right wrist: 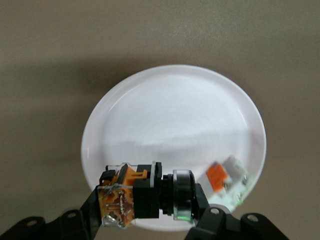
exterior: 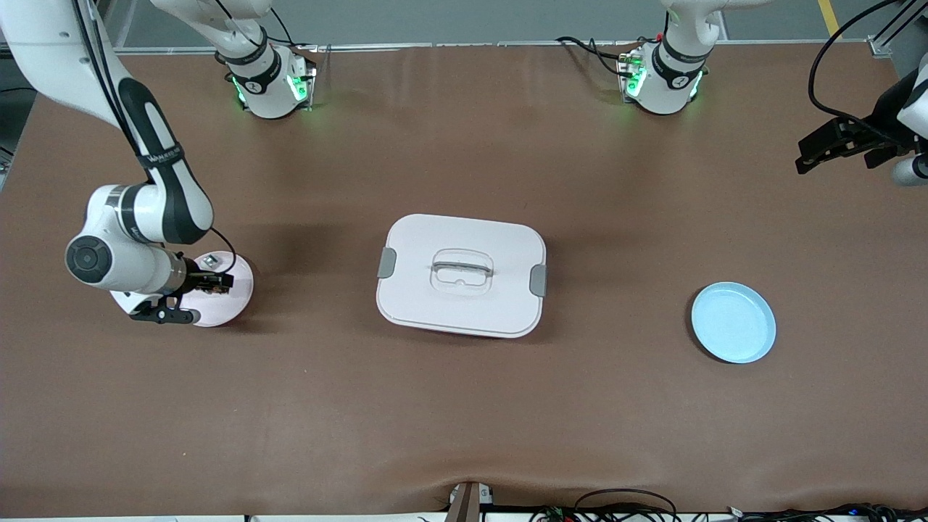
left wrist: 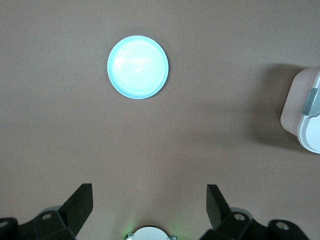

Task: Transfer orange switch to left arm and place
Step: 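Lift the switch with the right gripper and carry it over the box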

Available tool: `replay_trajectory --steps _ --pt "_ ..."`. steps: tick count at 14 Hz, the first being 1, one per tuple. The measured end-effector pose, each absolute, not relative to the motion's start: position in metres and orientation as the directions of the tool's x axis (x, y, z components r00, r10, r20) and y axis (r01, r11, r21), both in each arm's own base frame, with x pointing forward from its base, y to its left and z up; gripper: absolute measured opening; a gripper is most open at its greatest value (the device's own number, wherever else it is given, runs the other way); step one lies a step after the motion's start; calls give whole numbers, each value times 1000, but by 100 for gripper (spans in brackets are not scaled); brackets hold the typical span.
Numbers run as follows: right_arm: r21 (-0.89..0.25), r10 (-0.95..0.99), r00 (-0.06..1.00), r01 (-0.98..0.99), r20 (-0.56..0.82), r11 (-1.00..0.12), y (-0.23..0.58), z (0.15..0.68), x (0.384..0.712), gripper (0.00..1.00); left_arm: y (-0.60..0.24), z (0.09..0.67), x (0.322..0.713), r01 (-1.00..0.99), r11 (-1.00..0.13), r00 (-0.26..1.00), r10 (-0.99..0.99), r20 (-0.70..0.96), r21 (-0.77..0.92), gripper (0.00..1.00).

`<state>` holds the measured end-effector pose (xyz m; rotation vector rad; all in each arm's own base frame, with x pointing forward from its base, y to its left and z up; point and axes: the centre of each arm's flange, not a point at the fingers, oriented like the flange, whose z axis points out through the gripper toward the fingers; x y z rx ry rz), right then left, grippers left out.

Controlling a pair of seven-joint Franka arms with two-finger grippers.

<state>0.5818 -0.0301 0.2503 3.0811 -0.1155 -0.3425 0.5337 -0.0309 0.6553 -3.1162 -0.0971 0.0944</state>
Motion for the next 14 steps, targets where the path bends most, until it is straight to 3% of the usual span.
replay_trajectory --steps 5,14 --pt "97 -167 942 -144 -293 -985 33 324 561 72 -31 656 534 61 -998 996 62 -58 -24 100" --pt "-10 -396 756 -469 -521 -883 194 421 542 72 -39 661 538 53 -998 998 52 -21 22 100"
